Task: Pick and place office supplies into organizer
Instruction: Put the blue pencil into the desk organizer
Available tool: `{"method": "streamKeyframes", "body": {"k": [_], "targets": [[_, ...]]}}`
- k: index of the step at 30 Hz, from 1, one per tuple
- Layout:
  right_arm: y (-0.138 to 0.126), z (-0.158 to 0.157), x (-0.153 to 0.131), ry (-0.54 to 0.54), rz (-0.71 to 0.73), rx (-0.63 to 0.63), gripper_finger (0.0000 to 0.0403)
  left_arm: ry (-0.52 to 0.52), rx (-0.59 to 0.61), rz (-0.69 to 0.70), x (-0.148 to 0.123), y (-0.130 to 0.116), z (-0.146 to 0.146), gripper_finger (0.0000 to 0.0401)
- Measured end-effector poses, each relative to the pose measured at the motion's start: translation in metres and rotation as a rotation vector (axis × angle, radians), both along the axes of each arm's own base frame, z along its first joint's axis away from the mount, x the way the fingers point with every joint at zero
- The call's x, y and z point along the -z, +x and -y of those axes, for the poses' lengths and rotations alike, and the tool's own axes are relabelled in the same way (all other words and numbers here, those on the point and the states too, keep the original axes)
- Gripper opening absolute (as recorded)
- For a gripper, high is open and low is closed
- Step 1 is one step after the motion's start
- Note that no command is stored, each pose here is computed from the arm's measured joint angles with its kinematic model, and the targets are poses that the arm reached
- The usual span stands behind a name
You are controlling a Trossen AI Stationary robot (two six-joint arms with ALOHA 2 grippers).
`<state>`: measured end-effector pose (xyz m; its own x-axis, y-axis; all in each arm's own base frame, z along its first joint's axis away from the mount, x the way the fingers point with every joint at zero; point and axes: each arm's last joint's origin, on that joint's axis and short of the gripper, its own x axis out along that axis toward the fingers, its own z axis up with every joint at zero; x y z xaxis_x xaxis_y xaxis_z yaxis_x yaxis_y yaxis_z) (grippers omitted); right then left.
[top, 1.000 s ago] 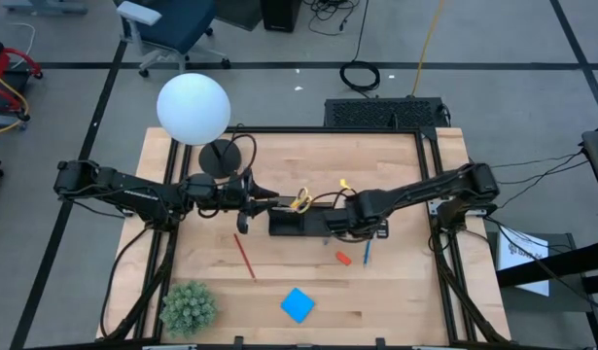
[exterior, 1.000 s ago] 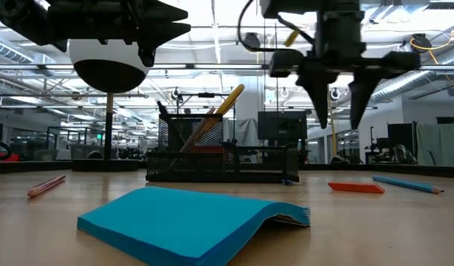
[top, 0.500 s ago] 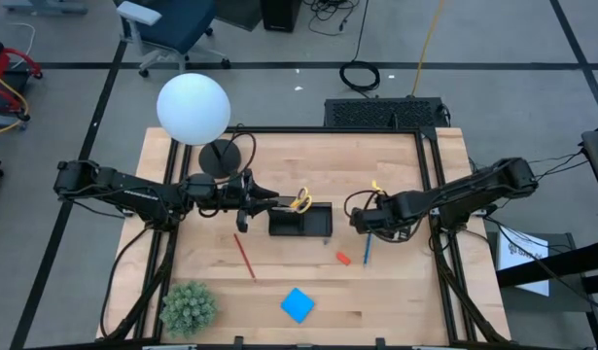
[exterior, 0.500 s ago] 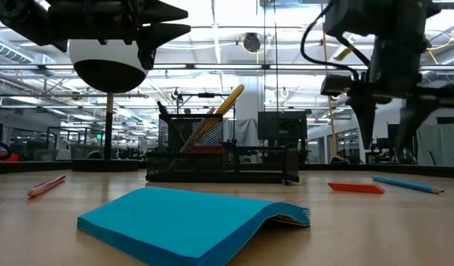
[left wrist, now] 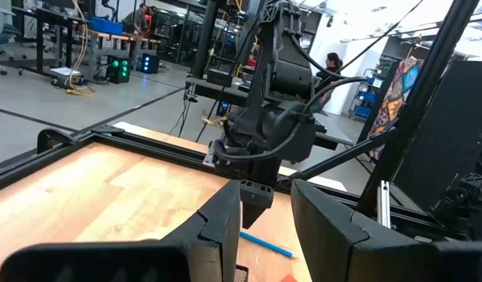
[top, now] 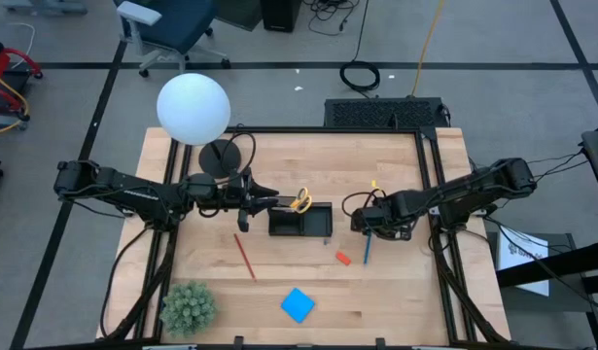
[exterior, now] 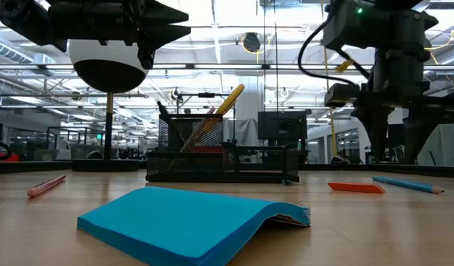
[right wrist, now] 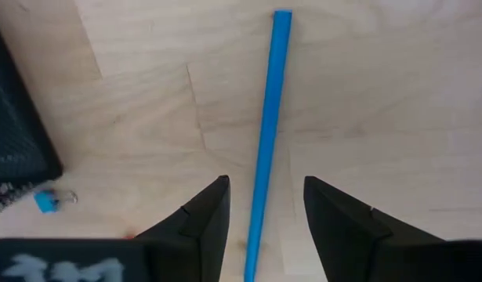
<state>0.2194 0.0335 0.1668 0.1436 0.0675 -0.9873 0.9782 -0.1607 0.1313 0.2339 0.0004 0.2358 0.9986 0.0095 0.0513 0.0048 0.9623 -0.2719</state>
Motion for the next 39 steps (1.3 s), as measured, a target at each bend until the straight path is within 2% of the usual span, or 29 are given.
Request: {"method": "streamKeyframes", "body": {"k": [9,17,22,26,31,39], "targets": [[0.006,0.009,0.003,-0.005,0.025,0.020,0.0143,-0.001,0.001,-0.037,0.004,0.000,0.000,0.0113],[0.011,0.011,0.001,-0.114,0.088,0.043,0.0142,-0.027,0.009,-0.085,0.008,0.000,0.000,0.0113],[0.013,0.010,0.001,-0.097,0.115,0.020,0.0145,-0.035,0.009,-0.085,0.008,0.000,0.000,0.0113],[0.020,0.009,-0.001,-0.075,0.186,0.035,0.0143,-0.022,-0.039,-0.085,0.008,0.000,-0.001,0.0113],[0.026,0.010,-0.004,-0.084,0.252,0.016,0.0144,-0.016,-0.043,-0.083,0.008,0.000,-0.001,0.0113],[0.024,0.012,-0.004,-0.134,0.237,0.037,0.0142,-0.016,-0.043,-0.083,0.008,0.000,-0.001,0.0113]]}}
